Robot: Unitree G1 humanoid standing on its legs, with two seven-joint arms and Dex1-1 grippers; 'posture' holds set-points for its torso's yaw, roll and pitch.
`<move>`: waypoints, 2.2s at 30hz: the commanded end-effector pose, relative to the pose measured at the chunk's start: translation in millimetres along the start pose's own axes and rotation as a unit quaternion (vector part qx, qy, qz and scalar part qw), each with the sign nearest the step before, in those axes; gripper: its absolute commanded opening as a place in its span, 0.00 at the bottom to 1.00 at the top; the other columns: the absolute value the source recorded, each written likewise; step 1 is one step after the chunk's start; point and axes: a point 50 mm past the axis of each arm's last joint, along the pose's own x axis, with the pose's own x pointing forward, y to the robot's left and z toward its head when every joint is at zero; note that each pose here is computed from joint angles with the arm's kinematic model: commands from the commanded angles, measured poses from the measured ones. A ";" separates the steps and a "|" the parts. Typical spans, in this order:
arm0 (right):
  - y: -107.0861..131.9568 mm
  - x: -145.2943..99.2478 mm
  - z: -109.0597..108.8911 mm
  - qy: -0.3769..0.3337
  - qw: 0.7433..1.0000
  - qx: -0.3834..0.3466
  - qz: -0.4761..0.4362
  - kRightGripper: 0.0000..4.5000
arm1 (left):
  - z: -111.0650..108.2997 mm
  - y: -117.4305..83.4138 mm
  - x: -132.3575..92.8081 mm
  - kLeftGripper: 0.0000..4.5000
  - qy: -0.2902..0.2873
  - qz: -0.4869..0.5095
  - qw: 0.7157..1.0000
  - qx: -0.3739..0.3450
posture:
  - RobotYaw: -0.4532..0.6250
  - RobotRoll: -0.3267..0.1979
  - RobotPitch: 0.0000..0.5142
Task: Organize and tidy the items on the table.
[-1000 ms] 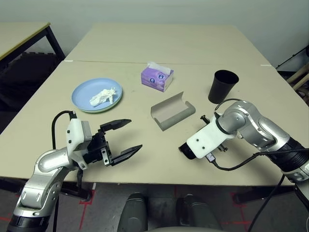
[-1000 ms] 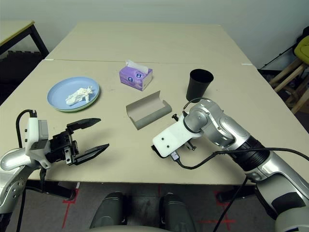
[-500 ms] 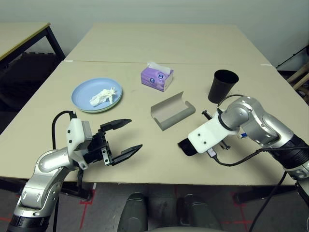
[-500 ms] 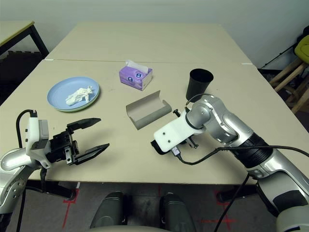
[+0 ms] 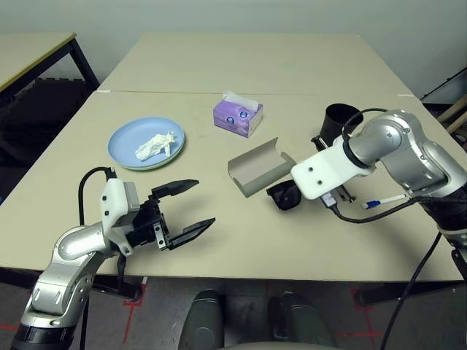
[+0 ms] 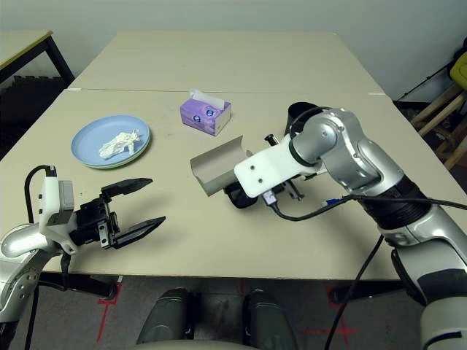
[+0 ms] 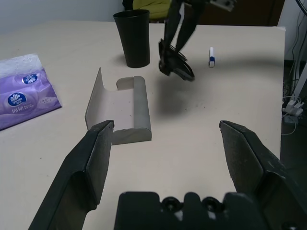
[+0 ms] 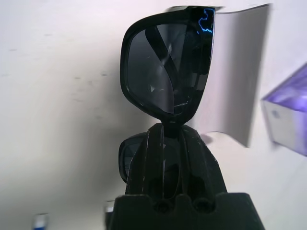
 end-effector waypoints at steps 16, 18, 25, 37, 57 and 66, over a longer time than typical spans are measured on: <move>-47.5 28.0 0.4 -0.005 0.993 -0.076 -0.089 0.07 | -2.2 0.2 -0.1 1.00 -0.003 -0.001 1.000 0.006 | 0.61 0.62 0.10; -48.7 32.7 1.3 -0.009 0.992 -0.084 -0.095 0.07 | -2.4 0.2 -0.7 1.00 -0.004 -0.001 1.000 0.006 | 0.62 0.62 0.10; -46.5 47.9 2.4 -0.022 0.989 -0.107 -0.103 0.07 | -3.9 0.1 -2.8 1.00 -0.003 0.001 1.000 0.007 | 0.62 0.62 0.10; -33.1 68.9 -3.2 -0.022 0.990 -0.113 -0.083 0.07 | -6.1 -1.9 -4.7 1.00 -0.002 0.003 1.000 0.007 | 0.63 0.62 0.10; -34.1 79.0 -3.7 -0.022 0.990 -0.104 -0.091 0.07 | -3.7 -5.8 -3.8 1.00 -0.002 0.007 1.000 0.004 | 0.65 0.62 0.12; -36.0 83.9 -3.7 -0.020 0.990 -0.099 -0.102 0.07 | -2.1 -8.6 -3.9 1.00 0.001 0.008 1.000 0.001 | 0.66 0.62 0.13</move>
